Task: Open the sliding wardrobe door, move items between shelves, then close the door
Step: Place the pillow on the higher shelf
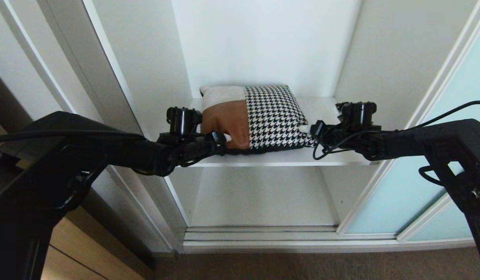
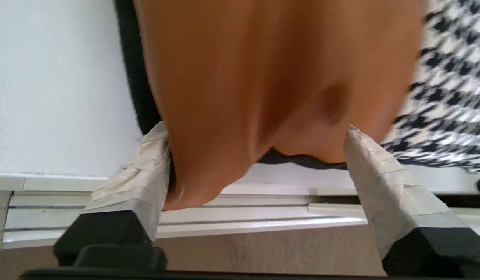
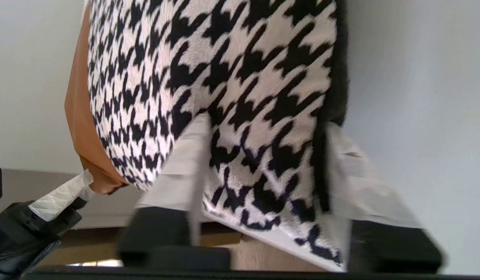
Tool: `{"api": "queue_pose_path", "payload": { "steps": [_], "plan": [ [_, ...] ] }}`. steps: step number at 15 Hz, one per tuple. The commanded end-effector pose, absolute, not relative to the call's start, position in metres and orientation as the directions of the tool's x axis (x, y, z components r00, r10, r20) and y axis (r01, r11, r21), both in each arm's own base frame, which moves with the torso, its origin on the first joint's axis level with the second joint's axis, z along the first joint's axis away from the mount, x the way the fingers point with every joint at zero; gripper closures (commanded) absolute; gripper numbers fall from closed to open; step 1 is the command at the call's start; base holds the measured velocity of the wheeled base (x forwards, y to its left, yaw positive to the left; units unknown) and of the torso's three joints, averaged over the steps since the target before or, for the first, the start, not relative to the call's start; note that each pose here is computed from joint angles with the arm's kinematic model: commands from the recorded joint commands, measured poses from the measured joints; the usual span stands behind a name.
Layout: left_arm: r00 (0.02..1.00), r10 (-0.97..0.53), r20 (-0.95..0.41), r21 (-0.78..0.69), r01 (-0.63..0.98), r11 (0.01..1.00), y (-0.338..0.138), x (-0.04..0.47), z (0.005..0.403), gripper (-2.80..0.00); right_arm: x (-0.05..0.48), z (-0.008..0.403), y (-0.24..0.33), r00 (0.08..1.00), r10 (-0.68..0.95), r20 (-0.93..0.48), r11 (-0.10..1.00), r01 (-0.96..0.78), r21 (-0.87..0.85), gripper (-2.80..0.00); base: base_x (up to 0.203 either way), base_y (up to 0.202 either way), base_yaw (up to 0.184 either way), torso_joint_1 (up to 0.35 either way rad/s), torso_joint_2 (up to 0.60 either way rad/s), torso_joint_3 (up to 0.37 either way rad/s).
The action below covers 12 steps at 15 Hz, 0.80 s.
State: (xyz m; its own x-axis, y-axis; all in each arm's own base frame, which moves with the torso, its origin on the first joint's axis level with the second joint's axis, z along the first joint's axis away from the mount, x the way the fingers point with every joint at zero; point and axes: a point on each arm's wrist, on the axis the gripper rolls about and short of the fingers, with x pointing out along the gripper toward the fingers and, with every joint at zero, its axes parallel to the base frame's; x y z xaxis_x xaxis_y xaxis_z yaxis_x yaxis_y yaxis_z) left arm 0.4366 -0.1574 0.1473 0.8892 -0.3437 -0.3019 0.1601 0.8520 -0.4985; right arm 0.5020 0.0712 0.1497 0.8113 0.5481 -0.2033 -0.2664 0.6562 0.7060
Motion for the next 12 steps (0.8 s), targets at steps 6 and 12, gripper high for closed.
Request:
{"api": "queue_pose_path", "payload": {
  "steps": [6, 12],
  "plan": [
    [0.927, -0.282, -0.248, -0.470, 0.139, 0.872, -0.147, 0.446, 0.161, -2.80, 0.470, 0.161, 0.073, 0.810, 0.564, -0.163, 0.646, -0.310, 0.698, -2.80, 0.000, 0.000, 0.000, 0.000, 0.00, 0.000],
    [0.971, -0.187, -0.150, -0.457, 0.100, 0.884, -0.145, 0.457, 0.160, -2.80, 0.437, 0.164, 0.072, 0.795, 0.582, -0.171, 0.641, -0.318, 0.699, -2.80, 0.000, 0.000, 0.000, 0.000, 0.00, 0.000]
  ]
}}
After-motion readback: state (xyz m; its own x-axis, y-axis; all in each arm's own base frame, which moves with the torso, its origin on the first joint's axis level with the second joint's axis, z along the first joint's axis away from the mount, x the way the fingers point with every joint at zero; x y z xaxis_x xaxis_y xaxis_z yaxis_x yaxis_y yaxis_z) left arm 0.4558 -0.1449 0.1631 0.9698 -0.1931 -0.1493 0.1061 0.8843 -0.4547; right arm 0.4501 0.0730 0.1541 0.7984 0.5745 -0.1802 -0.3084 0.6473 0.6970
